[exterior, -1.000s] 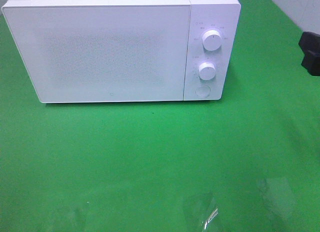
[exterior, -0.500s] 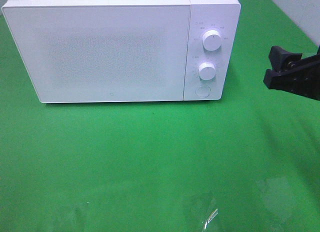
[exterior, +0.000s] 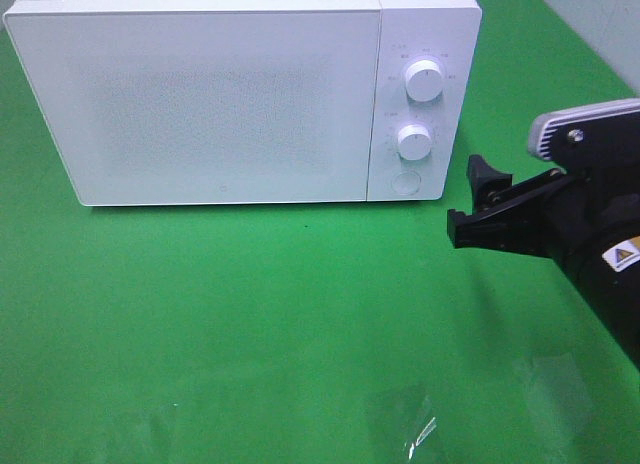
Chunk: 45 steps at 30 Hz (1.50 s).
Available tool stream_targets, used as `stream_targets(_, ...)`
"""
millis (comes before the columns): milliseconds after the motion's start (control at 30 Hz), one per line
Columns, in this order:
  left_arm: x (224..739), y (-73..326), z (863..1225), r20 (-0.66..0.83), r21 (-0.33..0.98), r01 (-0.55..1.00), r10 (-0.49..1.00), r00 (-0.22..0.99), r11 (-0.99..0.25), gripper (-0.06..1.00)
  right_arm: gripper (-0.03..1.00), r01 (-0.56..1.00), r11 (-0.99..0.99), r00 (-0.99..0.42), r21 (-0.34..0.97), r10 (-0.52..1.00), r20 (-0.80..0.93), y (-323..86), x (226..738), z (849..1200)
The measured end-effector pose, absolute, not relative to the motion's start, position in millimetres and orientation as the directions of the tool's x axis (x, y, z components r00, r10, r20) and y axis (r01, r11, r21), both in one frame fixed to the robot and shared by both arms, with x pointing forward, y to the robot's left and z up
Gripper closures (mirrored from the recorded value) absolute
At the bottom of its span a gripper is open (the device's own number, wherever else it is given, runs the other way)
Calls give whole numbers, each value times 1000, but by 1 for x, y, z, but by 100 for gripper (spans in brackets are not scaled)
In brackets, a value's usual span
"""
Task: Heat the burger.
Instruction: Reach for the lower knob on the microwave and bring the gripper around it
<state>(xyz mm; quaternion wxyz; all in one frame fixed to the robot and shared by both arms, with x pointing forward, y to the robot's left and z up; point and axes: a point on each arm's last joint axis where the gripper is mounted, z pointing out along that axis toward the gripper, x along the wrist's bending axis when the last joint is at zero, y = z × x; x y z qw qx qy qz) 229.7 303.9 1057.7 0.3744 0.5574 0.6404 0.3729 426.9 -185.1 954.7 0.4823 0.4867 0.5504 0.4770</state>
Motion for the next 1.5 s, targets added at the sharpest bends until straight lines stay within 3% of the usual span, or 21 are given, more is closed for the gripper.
stream_targets(533,230,304,1058,-64,895,435,993,-98,101,-1,21,111,63,-32,992,998,-60,-137,456,939)
stream_targets(767,230,304,1058,-64,895,435,993,-98,101,-1,21,87,29,10,996,1000,-30,-135,471,945)
stream_targets(1500,230,304,1058,-64,895,435,993,-98,101,-1,21,82,7,52,997,999,-12,-116,527,913)
